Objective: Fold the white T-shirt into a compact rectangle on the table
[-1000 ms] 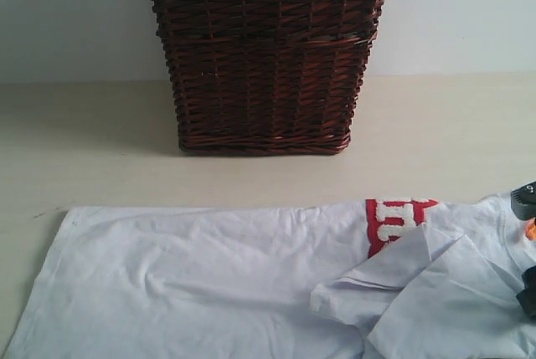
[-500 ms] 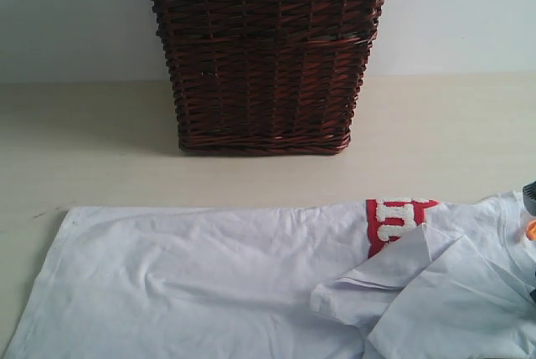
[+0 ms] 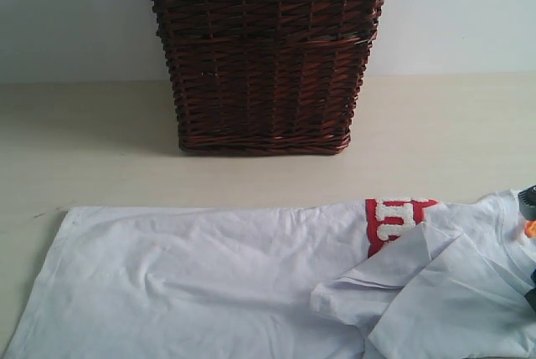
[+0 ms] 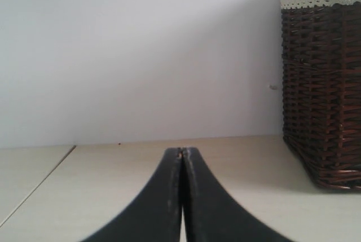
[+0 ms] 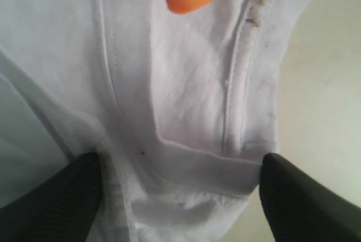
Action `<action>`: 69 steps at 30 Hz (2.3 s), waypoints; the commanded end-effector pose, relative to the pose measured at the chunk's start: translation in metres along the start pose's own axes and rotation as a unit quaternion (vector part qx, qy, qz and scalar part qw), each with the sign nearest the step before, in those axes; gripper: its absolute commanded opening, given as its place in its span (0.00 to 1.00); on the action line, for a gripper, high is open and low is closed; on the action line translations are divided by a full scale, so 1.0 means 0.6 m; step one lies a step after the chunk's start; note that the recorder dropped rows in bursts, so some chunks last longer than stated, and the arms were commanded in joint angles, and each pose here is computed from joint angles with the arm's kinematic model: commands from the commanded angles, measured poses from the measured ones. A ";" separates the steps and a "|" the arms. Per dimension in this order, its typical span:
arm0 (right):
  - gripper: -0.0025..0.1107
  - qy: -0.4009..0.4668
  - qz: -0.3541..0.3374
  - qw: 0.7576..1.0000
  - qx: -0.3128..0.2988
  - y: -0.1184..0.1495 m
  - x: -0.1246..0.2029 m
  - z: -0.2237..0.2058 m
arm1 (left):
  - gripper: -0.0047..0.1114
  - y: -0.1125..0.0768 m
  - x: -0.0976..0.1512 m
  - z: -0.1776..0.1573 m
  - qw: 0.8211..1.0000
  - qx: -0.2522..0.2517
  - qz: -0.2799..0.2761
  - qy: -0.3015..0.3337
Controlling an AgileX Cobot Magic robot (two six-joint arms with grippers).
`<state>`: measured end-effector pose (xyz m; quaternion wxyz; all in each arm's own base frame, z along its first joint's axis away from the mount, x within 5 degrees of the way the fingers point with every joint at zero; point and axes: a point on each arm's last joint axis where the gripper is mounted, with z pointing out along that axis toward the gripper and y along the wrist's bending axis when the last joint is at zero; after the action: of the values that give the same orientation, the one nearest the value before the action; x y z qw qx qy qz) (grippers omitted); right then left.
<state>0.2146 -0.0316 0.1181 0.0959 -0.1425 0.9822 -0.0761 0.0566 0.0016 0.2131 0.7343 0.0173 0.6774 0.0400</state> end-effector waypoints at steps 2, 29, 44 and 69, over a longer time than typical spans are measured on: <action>0.68 0.016 0.005 1.000 -0.009 0.003 0.003 0.020 | 0.04 0.000 0.000 -0.001 1.000 -0.001 -0.006 -0.003; 0.68 -0.018 0.090 0.994 0.060 -0.019 -0.005 0.015 | 0.04 0.000 0.000 -0.001 1.000 -0.001 -0.006 -0.003; 0.54 0.013 0.063 0.997 0.050 -0.013 0.000 0.038 | 0.04 0.000 0.000 -0.001 1.000 -0.001 -0.006 -0.003; 0.02 -0.154 0.040 0.985 0.063 -0.021 -0.035 -0.044 | 0.04 0.000 0.000 -0.001 1.000 -0.001 -0.006 -0.003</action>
<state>0.2306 -0.0357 0.1404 0.2266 -0.0845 0.9638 -0.1122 0.0566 0.0016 0.2131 0.7343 0.0173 0.6774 0.0400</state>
